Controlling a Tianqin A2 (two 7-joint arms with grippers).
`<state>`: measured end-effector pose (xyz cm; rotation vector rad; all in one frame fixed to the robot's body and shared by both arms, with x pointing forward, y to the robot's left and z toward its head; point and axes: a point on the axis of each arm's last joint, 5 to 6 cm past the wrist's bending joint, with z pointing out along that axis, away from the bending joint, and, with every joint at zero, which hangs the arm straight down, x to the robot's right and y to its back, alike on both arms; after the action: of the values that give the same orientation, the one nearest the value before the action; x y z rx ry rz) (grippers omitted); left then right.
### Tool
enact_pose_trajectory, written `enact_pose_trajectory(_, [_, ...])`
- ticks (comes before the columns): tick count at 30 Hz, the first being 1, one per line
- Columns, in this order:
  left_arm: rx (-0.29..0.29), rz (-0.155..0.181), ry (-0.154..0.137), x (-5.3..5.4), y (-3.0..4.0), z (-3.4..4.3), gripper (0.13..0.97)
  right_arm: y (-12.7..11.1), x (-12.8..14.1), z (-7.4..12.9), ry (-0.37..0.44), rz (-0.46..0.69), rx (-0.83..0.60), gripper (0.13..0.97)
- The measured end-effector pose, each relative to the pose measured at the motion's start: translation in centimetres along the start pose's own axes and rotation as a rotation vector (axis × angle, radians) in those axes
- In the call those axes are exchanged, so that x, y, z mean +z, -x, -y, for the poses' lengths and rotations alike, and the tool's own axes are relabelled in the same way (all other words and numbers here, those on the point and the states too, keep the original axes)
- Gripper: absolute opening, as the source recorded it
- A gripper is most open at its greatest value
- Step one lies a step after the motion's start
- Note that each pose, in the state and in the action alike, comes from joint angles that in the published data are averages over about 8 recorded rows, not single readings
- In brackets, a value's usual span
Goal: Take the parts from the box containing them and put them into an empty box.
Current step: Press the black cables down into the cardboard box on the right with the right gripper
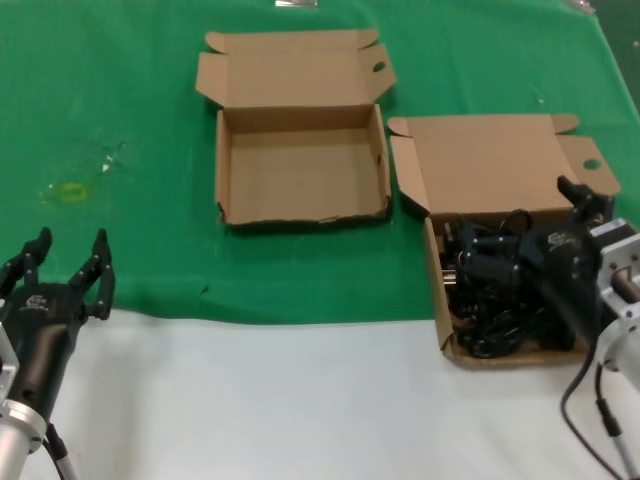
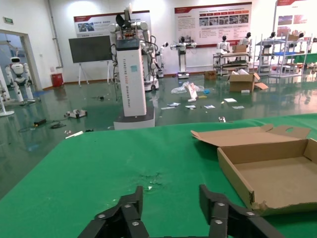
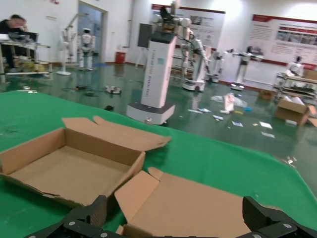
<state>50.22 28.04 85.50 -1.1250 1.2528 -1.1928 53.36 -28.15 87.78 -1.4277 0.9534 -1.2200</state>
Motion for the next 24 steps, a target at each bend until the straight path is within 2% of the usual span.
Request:
enact_pose_trajectory(5, [0.000, 0.000, 0.000, 0.0, 0.00, 0.00, 0.430, -1.5, 0.0, 1.4, -0.001, 0.051, -0.036, 0.966])
enact_pose_trajectory(6, [0.000, 0.000, 0.000, 0.0, 0.00, 0.00, 0.430, -1.8, 0.0, 1.7, -0.001, 0.064, -0.043, 0.966])
enact_pose_trajectory(14, [0.000, 0.000, 0.000, 0.0, 0.00, 0.00, 0.263, -4.8, 0.5, 4.7, 0.019, 0.213, -0.146, 0.966])
enact_pose_trajectory(24, [0.000, 0.000, 0.000, 0.0, 0.00, 0.00, 0.168, -8.3, 1.4, 8.8, 0.078, 0.420, -0.335, 0.966])
